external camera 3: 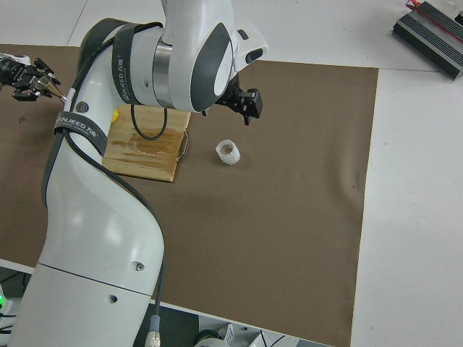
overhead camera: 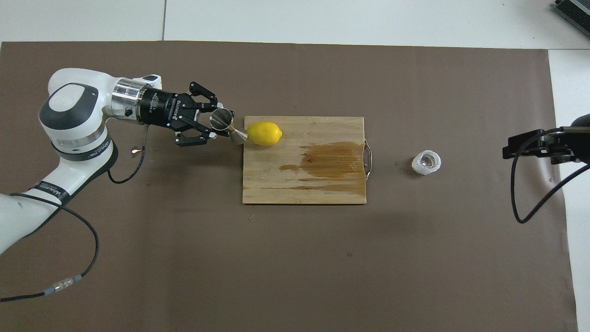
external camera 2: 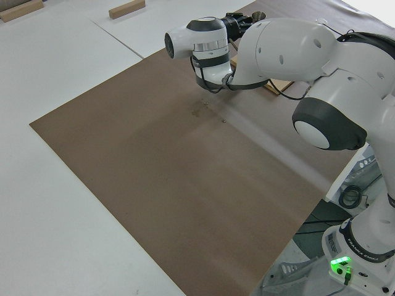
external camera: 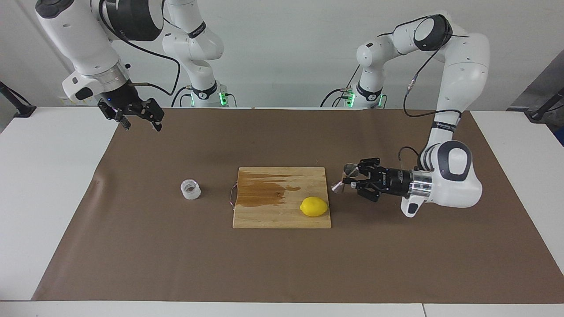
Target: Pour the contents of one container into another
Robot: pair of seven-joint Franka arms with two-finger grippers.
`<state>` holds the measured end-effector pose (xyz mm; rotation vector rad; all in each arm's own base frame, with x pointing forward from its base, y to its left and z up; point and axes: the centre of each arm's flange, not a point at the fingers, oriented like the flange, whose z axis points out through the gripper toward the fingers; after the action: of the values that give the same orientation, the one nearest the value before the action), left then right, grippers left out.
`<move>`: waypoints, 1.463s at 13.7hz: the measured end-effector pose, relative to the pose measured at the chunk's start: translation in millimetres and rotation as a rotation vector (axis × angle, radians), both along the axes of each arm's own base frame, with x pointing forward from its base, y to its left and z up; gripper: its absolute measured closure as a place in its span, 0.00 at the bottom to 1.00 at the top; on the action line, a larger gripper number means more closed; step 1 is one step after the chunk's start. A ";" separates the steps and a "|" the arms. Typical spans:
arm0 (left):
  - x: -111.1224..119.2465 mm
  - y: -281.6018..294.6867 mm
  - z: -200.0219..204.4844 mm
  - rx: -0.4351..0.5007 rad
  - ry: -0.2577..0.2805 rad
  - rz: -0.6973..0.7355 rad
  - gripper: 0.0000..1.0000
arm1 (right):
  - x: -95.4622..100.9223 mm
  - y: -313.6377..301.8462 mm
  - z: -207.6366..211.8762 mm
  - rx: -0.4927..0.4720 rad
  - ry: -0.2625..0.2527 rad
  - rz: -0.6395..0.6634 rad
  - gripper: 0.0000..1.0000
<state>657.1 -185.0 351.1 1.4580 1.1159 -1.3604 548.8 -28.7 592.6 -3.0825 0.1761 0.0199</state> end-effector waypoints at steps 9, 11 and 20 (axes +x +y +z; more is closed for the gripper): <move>-42.1 -167.6 -25.5 0.069 0.076 0.172 0.56 | 0.0 0.0 0.0 0.000 0.000 0.000 0.00; -52.8 -191.1 -31.7 0.113 0.070 0.207 0.56 | 0.0 0.0 0.0 0.000 0.000 0.000 0.00; -93.2 -246.1 -53.5 0.155 0.078 0.289 0.56 | 0.0 -0.8 0.0 0.000 0.000 -0.002 0.00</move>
<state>563.9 -431.1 297.6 1.2984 1.4487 -1.1559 548.7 -29.6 592.6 -3.0824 0.1784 0.0198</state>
